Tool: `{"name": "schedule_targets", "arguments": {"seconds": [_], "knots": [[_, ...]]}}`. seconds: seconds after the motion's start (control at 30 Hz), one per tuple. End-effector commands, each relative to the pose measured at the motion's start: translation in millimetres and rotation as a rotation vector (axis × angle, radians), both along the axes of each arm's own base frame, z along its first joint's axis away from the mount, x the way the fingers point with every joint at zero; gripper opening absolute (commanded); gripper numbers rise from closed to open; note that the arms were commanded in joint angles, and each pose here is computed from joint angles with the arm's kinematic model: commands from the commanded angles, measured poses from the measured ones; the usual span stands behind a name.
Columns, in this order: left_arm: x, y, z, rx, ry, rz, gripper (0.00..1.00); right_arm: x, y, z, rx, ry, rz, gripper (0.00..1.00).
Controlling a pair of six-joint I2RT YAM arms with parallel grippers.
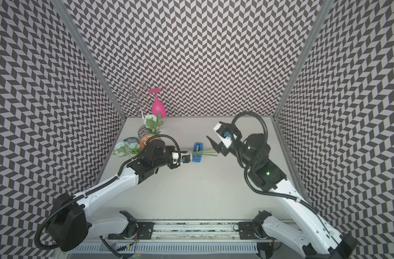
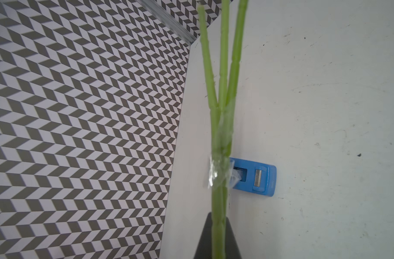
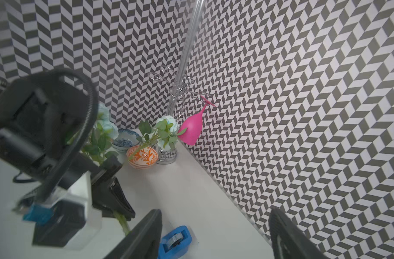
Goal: Wrap bouquets with tape
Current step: Wrap the tape around the bouquet.
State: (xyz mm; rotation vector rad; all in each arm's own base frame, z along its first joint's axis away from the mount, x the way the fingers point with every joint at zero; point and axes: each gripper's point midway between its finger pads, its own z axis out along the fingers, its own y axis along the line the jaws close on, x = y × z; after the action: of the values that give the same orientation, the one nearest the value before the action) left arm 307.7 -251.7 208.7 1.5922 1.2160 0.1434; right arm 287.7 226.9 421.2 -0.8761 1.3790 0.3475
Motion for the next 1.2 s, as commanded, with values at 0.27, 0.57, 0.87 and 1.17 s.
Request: {"name": "schedule_targets", "arguments": {"seconds": [0.27, 0.57, 0.87, 1.17], "knots": [[-4.1, 19.8, 50.2, 0.001, -0.390, 0.097, 0.00, 5.0, 61.8, -128.2, -0.403, 0.574, 0.488, 0.77], [-8.8, 15.6, 40.4, 0.031, -0.385, 0.061, 0.00, 4.4, 78.2, -172.3, -0.468, 0.561, 0.683, 0.74], [-8.8, 9.4, 35.0, -0.052, -0.260, 0.065, 0.00, 12.0, 89.1, -197.7, -0.533, 0.499, 0.648, 0.69], [-12.6, 14.1, 39.1, -0.083, -0.223, 0.092, 0.08, 38.9, 88.3, -208.3, -0.574, 0.415, 0.476, 0.18]]}}
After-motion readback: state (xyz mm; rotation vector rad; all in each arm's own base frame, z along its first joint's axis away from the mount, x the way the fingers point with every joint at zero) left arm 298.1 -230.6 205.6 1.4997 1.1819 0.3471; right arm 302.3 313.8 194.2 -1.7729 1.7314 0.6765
